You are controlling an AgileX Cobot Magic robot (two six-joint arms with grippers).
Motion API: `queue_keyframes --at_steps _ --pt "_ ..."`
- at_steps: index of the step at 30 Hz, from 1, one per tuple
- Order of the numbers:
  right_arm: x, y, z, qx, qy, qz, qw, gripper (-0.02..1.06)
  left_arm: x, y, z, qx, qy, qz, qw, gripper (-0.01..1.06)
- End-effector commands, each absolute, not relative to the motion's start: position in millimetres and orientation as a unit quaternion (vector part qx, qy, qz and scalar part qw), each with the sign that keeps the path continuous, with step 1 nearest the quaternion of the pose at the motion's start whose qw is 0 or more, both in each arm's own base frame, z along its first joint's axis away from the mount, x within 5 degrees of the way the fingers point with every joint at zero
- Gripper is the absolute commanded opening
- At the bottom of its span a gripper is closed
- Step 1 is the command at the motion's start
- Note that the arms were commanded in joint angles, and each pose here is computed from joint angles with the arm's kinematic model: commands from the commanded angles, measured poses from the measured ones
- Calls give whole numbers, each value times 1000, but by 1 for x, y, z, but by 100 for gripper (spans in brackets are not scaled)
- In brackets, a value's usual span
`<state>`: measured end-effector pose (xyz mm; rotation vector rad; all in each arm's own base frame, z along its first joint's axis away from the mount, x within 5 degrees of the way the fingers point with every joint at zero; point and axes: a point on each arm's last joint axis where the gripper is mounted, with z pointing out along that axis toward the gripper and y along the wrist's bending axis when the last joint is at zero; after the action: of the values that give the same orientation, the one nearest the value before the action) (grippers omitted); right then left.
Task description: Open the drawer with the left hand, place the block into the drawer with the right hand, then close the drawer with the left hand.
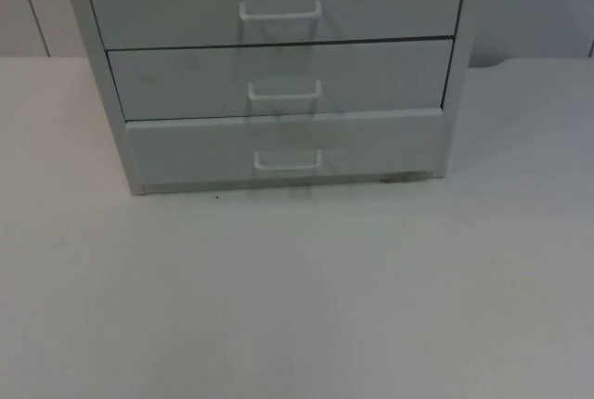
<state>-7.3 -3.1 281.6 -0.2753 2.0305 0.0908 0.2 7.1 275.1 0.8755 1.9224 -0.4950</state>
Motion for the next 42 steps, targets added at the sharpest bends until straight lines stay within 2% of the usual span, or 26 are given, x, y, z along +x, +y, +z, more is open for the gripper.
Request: queue_keyframes --at_steps 1,21,25,33,42 --pt "-7 -3 280 -112 846 35 519 105 -1 6 275 358 780 -211 467 105" --pt "-7 -3 281 -108 846 37 520 105 -1 6 275 348 785 -205 470 105" --pt "-7 -3 281 -108 846 37 520 105 -1 6 275 317 798 -187 478 105" --pt "-7 -3 281 -108 846 38 520 105 -3 5 275 187 838 -109 501 105" --pt "-7 -3 281 -108 846 38 520 105 -4 4 275 74 855 -41 511 105"
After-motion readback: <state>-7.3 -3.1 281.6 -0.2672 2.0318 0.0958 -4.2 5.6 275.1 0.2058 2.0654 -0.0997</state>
